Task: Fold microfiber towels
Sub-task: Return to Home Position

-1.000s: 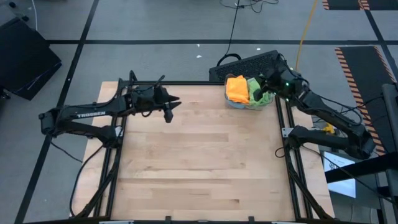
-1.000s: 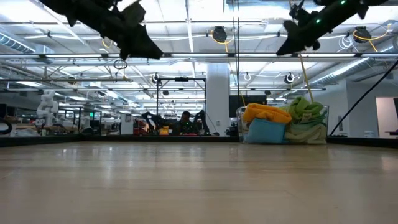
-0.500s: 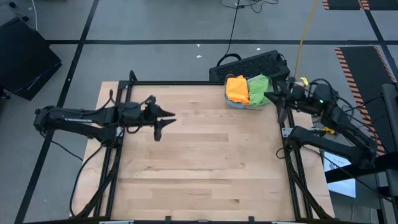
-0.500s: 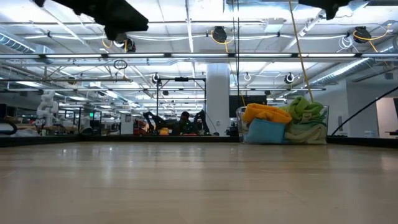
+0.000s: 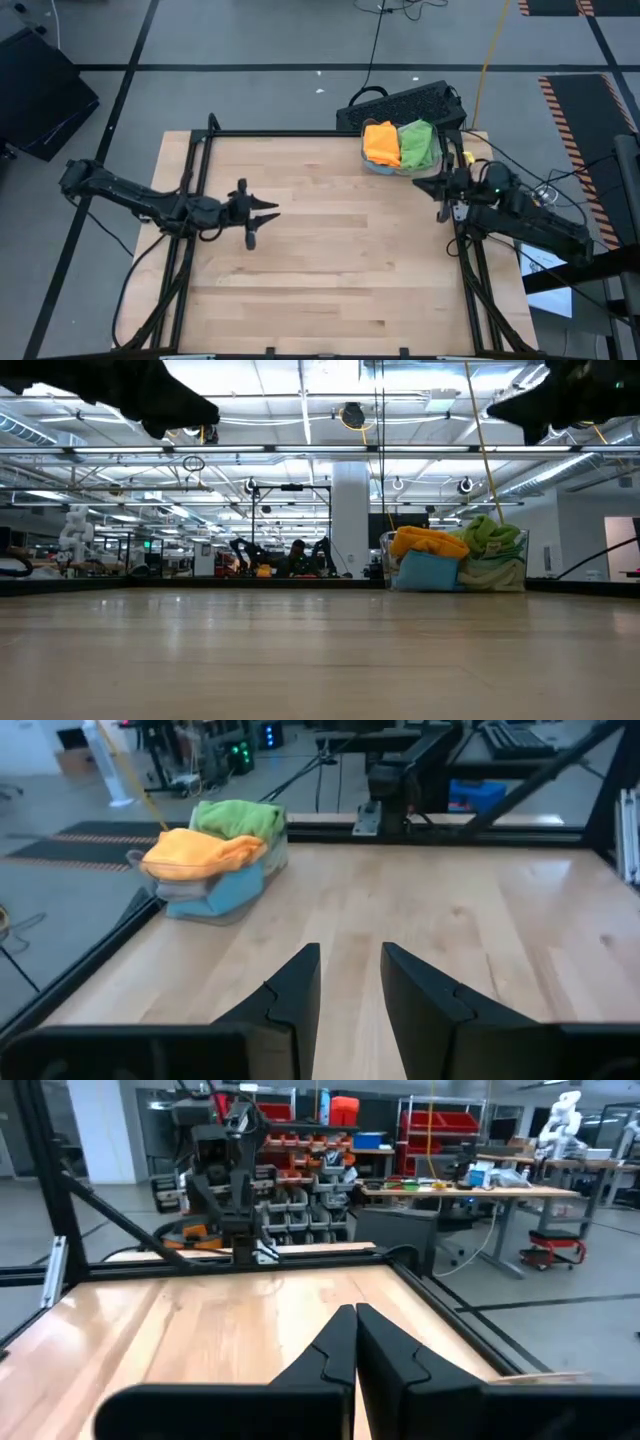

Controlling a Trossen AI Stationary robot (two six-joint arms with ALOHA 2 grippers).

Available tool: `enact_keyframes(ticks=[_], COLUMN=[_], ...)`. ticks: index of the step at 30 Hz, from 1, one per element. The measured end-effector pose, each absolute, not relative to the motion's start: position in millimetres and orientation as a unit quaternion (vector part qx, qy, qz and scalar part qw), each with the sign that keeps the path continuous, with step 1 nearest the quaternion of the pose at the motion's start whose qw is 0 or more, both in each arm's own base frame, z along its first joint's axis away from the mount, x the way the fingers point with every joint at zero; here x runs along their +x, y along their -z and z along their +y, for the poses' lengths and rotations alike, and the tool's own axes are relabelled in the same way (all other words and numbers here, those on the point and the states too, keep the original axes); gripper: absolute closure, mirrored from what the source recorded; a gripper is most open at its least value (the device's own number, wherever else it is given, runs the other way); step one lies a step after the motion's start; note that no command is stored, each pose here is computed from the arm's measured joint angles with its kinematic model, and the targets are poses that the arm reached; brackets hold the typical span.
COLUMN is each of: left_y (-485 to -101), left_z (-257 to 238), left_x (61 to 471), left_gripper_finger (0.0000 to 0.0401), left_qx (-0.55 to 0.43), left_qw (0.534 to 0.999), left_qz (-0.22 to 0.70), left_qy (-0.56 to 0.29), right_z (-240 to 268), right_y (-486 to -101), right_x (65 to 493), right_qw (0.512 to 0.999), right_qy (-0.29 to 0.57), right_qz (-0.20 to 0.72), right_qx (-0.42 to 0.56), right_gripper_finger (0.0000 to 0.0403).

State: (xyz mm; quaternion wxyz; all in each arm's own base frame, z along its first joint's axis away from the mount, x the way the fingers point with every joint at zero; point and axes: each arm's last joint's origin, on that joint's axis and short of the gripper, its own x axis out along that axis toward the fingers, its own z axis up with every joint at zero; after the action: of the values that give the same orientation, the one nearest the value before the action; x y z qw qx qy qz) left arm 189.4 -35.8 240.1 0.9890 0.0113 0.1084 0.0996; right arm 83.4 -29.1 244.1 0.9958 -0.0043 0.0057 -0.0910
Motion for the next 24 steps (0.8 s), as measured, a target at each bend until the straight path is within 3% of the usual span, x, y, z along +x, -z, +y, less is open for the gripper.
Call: enact_keyframes(ticks=[9,16,24], left_y=[-212.3,-205.3,-194.6], left_z=[-25.4,-27.0,-33.4], left_x=[184.1,180.6,176.0], left_gripper_finger=[0.0300,0.0389,0.0398], left_qx=[0.009,0.010,0.009], left_qw=[0.995,0.994,0.986], left_qz=[0.063,0.058,0.107], left_qy=[-0.071,-0.087,-0.127], right_z=[-30.7,-30.4,-26.5], right_y=[-194.3,-180.1,-170.7], right_x=[97.2,100.3,100.5], right_qw=[0.996,0.994,0.994], right_qy=[0.088,0.101,0.094], right_qz=[0.012,0.009,0.007], right_qx=[-0.015,-0.034,-0.047], right_gripper_finger=[0.0403,0.0403,0.0403])
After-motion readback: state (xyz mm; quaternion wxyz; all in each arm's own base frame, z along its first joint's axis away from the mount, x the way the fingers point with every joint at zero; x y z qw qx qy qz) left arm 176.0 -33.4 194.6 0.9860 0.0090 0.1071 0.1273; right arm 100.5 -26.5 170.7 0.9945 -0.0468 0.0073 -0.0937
